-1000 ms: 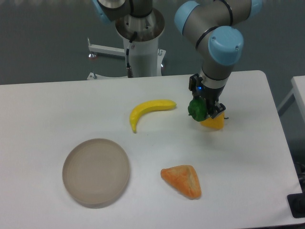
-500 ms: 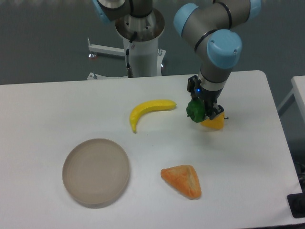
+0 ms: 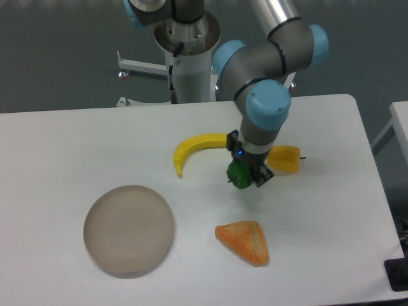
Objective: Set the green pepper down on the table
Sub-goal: 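Carry the green pepper past the banana and lower it to the table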
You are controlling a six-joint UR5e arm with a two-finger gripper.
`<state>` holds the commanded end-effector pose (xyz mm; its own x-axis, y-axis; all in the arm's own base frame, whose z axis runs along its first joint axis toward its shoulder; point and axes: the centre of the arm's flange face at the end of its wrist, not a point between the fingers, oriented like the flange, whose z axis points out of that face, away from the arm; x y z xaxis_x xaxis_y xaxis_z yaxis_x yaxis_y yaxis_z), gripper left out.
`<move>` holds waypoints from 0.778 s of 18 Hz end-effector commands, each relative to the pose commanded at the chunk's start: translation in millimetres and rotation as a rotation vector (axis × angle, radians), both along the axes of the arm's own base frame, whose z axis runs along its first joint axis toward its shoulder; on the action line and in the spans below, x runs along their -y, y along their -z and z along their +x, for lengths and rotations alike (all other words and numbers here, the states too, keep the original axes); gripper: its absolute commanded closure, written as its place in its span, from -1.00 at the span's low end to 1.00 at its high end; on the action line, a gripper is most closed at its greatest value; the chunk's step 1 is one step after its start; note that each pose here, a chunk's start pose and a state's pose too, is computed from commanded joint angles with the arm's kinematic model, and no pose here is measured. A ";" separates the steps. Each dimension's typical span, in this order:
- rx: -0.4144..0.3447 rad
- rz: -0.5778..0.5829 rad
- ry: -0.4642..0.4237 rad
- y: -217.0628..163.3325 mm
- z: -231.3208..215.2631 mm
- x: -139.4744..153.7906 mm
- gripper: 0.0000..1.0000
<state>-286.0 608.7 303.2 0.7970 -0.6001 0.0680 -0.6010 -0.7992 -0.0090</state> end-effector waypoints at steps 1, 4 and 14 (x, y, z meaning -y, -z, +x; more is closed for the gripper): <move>0.000 -0.001 -0.015 4.3 4.7 -4.2 0.96; -0.009 0.007 -0.047 21.4 22.4 -21.5 0.83; 0.015 -0.016 -0.040 45.9 36.7 -24.0 -0.99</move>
<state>-249.2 632.7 257.3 0.8194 -0.5661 0.0897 -0.5681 -0.8230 -0.0048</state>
